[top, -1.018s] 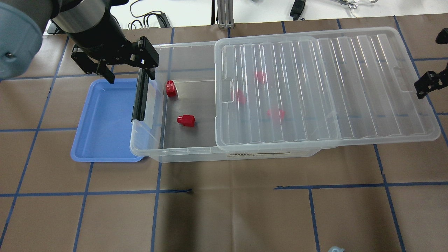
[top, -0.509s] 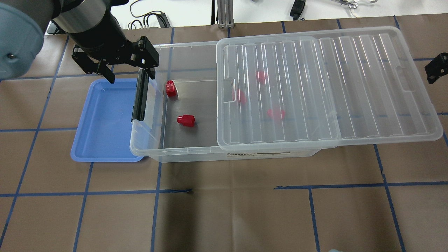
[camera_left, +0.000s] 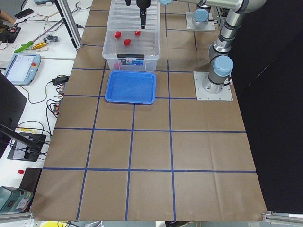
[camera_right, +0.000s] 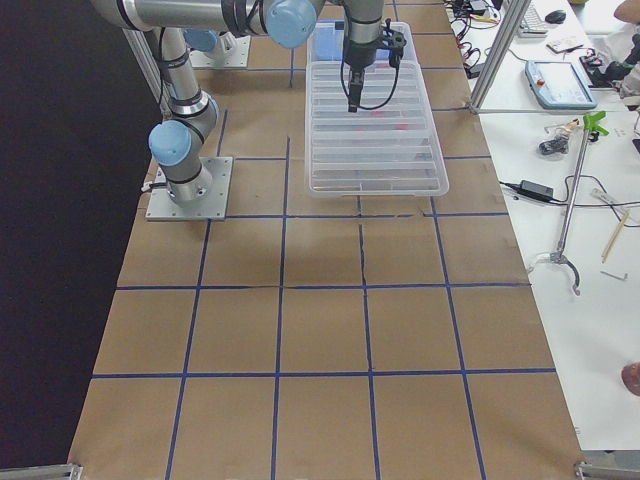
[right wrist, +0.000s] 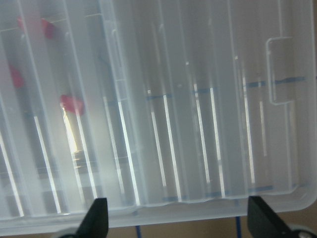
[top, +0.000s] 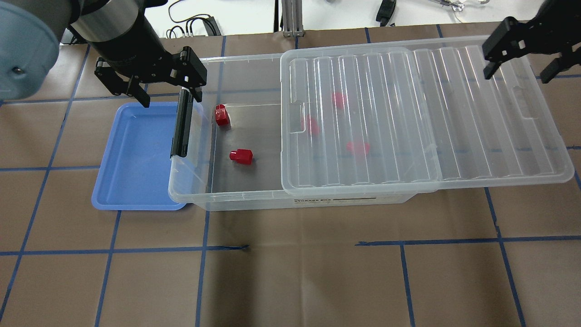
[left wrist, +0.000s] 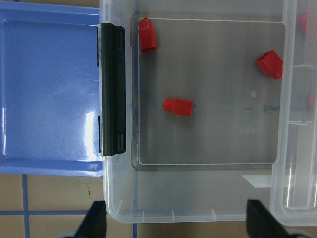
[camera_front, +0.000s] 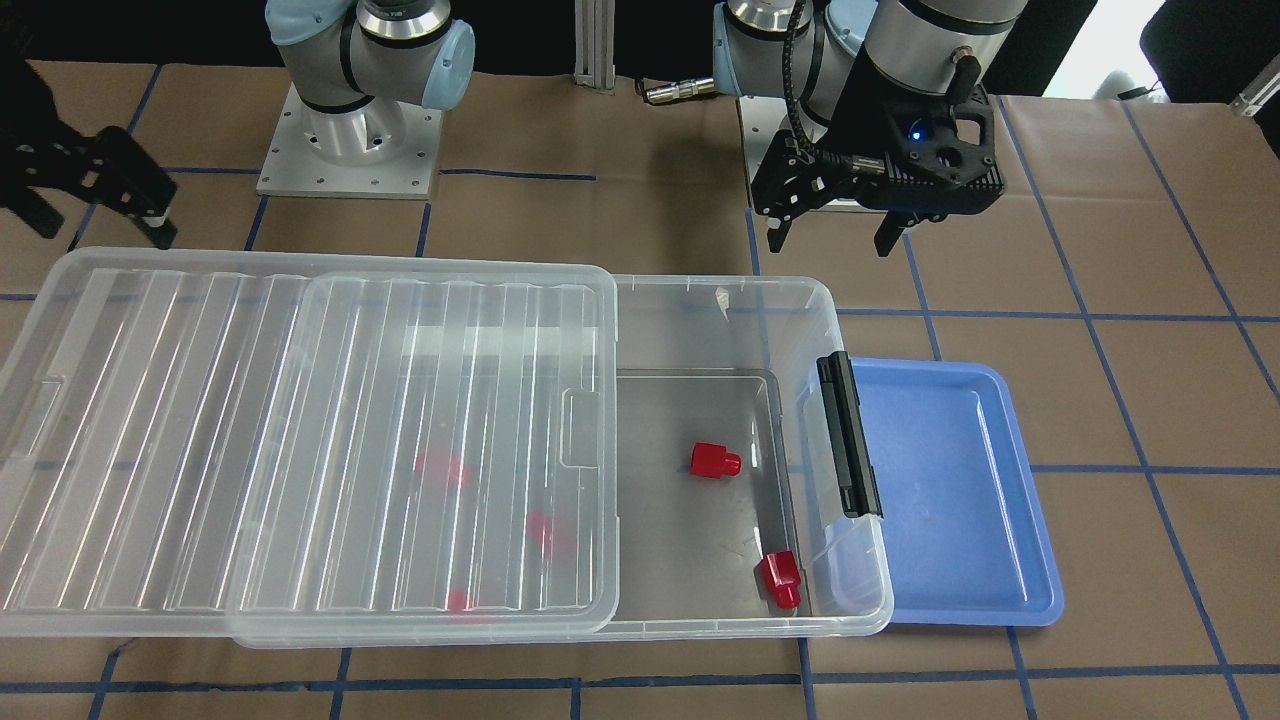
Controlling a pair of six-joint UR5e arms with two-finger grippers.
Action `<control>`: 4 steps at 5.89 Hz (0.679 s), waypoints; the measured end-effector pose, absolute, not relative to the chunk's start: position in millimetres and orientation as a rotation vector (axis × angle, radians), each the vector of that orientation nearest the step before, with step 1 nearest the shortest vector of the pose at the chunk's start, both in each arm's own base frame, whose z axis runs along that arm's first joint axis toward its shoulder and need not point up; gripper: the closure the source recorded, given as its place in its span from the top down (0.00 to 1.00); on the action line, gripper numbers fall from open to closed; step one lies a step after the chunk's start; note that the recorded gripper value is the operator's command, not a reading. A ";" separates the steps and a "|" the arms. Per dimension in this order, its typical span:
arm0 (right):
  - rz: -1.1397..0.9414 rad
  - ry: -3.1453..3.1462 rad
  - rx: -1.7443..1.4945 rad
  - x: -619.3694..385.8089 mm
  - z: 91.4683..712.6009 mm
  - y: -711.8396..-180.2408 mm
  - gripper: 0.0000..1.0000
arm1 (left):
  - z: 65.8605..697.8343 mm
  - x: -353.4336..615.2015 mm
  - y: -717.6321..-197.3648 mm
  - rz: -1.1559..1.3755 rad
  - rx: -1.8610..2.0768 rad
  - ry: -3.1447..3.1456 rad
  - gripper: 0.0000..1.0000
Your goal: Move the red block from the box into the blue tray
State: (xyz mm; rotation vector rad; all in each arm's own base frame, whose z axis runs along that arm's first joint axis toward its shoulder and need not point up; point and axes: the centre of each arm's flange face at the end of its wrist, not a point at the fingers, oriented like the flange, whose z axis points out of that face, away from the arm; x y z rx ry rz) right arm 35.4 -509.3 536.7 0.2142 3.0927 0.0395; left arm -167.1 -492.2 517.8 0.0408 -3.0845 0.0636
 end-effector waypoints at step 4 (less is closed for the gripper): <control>0.116 3.098 0.230 132.5 527.4 -503.7 1.00 | 480.2 -181.5 -502.7 -0.005 -0.376 -3.070 0.97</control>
